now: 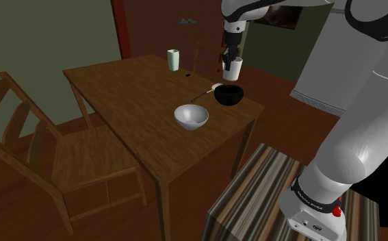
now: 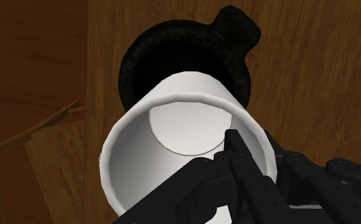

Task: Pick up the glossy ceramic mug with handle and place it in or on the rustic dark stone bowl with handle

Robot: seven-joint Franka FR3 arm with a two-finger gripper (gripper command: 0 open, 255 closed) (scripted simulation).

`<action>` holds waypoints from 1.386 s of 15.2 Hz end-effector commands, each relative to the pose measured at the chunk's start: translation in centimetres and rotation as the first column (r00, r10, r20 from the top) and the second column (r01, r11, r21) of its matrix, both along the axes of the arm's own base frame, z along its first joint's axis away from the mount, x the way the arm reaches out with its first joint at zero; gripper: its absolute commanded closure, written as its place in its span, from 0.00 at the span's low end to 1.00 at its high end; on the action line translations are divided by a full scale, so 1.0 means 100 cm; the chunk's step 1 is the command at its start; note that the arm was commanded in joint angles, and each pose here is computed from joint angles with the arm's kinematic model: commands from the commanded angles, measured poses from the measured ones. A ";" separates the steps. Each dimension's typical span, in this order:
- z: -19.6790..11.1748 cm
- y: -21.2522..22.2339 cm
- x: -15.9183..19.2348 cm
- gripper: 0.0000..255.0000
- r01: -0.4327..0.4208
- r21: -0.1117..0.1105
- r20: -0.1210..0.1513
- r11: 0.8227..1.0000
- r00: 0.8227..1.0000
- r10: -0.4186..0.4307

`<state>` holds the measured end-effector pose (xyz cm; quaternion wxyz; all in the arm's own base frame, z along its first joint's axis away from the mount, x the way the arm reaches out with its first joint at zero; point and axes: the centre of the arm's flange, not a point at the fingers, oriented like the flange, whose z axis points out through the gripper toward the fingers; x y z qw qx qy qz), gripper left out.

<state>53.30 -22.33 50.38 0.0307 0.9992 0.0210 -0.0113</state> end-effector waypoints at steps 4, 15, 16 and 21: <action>-0.026 -0.001 0.001 1.00 0.000 0.000 0.001 1.000 1.000 0.000; -0.055 -0.001 0.001 1.00 0.000 0.000 0.001 1.000 1.000 0.000; -0.055 -0.001 0.001 1.00 0.000 0.000 0.001 1.000 1.000 0.000; -0.055 -0.001 0.001 0.00 0.000 0.000 0.001 1.000 1.000 0.000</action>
